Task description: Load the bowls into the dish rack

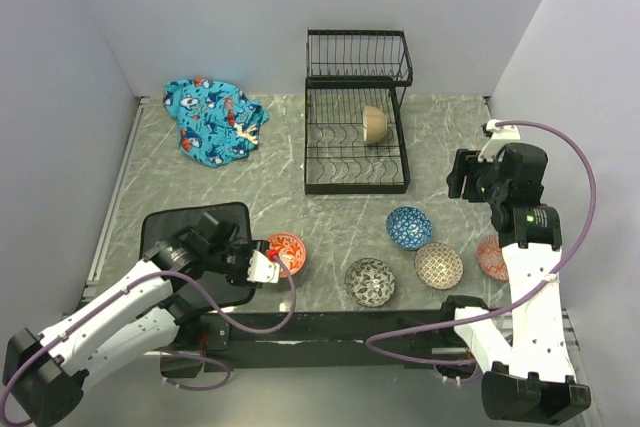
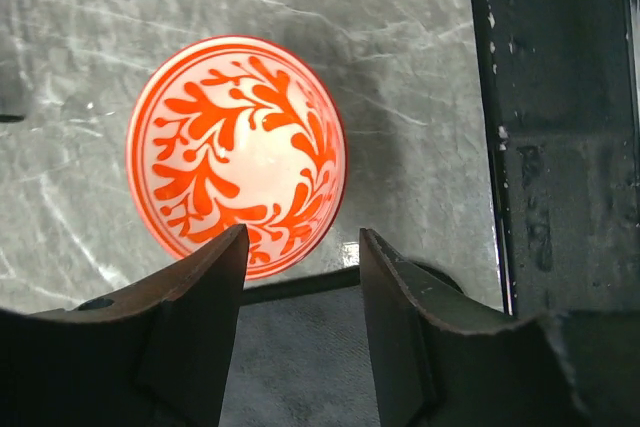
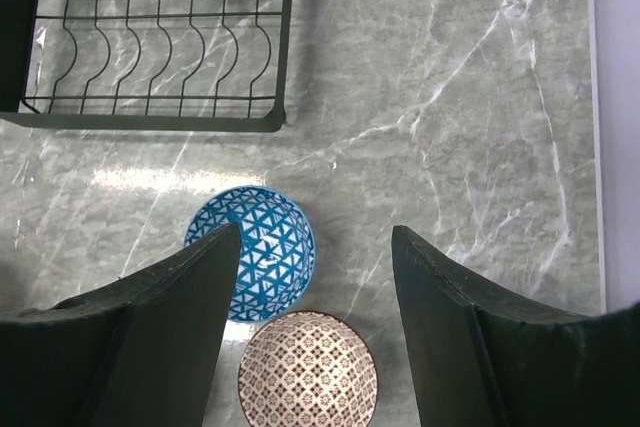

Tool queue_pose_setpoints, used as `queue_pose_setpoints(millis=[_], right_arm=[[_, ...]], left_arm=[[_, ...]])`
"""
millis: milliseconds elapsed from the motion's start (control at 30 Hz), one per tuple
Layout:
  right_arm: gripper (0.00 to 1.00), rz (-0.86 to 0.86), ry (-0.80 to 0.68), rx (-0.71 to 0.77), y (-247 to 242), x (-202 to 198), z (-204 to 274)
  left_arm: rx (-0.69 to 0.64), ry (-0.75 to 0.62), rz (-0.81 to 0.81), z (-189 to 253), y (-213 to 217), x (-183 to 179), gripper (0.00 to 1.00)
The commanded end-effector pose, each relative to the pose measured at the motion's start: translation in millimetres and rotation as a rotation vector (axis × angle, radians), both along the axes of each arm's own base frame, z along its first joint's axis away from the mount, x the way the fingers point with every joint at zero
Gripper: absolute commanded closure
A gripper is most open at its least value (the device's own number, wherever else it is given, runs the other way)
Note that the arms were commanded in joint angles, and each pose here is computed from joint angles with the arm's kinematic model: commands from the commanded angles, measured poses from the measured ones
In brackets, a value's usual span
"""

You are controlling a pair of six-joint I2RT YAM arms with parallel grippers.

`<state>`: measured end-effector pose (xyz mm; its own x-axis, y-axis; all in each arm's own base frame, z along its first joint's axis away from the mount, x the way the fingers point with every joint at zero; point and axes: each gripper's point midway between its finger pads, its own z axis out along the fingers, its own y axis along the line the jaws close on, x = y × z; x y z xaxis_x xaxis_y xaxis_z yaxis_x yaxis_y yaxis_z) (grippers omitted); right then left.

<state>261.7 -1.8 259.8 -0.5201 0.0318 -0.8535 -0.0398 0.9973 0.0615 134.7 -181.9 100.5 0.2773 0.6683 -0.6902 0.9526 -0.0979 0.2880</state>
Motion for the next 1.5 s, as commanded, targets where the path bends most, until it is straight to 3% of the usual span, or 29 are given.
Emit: queue_pose_setpoints(millis=[0, 400, 600, 867, 1000, 1233, 1333, 1400, 1467], right_arm=[[0.3, 0.015, -0.068, -0.007, 1, 3, 13], [0.3, 0.005, -0.081, -0.03, -1, -11, 11], [0.3, -0.002, -0.085, -0.035, -2, -16, 12], [0.3, -0.002, -0.094, -0.027, -1, -13, 13], [0.3, -0.001, -0.097, -0.021, -1, -11, 14], [0.3, -0.015, -0.091, -0.025, -3, -9, 16], [0.3, -0.016, -0.088, -0.019, -3, -7, 18], [0.3, -0.024, -0.082, -0.026, -5, -5, 17], [0.3, -0.025, -0.085, -0.028, -6, -3, 20]], left_arm=[[0.015, -0.033, -0.072, -5, -6, 0, 0.46], [0.05, 0.021, -0.06, -34, -21, 3, 0.45], [0.051, 0.034, -0.066, -40, -23, 1, 0.62], [0.04, 0.074, -0.05, -28, -26, -1, 0.97], [0.038, 0.092, -0.05, -16, -29, -1, 0.99], [-0.234, 0.119, 0.007, 94, -103, 43, 0.99], [-0.385, 0.218, 0.078, 132, -140, 69, 0.99], [-0.47, 0.361, 0.123, 146, -159, 77, 0.99], [-0.599, 0.38, 0.143, 172, -175, 97, 0.99]])
